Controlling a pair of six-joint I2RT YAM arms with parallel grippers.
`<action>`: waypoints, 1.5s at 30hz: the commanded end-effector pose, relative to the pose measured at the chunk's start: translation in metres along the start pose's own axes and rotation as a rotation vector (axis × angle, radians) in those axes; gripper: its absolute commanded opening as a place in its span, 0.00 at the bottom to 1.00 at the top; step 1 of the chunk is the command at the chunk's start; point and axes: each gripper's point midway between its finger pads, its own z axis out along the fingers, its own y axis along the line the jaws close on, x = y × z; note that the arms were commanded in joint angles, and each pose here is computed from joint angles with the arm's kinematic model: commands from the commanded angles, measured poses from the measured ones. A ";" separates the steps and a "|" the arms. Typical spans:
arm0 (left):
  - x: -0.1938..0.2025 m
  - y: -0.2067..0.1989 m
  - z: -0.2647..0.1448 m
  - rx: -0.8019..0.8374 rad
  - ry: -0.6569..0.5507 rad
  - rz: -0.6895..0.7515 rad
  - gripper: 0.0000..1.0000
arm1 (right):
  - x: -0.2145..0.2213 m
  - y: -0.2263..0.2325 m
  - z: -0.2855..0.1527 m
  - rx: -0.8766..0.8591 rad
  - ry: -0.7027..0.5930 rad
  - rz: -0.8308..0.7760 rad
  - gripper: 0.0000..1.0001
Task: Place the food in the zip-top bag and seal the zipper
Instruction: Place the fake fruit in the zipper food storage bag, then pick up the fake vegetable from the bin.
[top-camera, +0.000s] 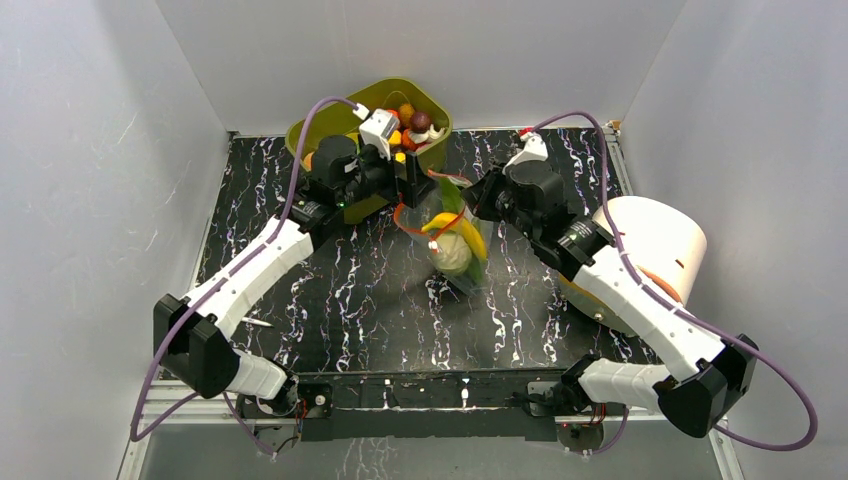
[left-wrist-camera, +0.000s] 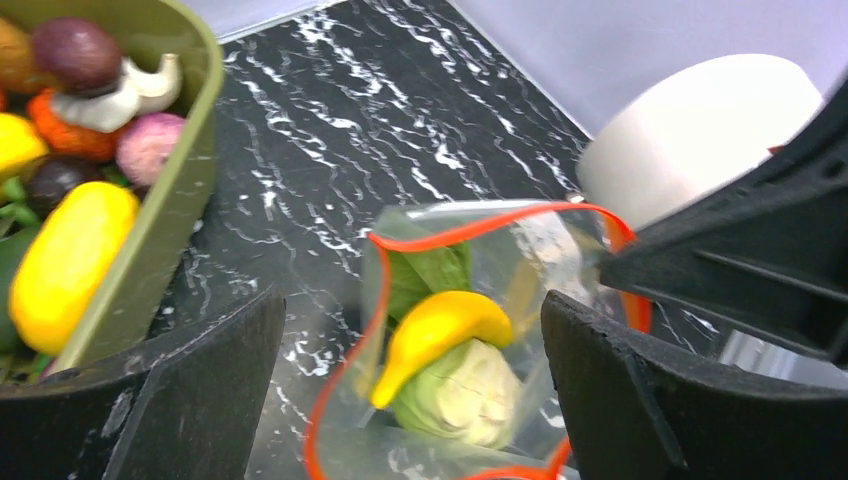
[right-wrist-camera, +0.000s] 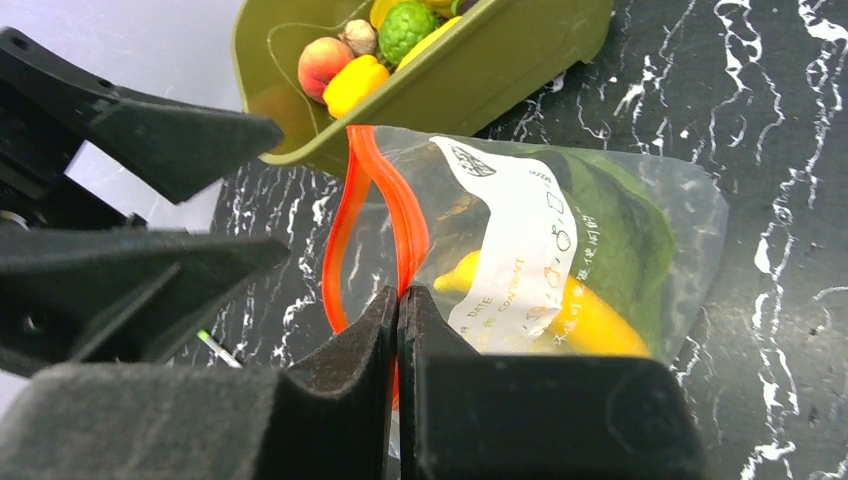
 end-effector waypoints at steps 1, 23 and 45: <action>-0.022 0.022 -0.019 -0.175 -0.026 0.036 0.98 | -0.035 0.014 -0.019 -0.055 -0.128 -0.017 0.00; -0.017 0.142 0.004 -0.412 0.129 -0.009 0.60 | -0.037 0.009 -0.038 -0.072 -0.155 -0.077 0.00; -0.065 0.202 0.129 -0.266 -0.108 -0.124 0.74 | -0.047 0.016 -0.037 -0.065 -0.161 -0.093 0.00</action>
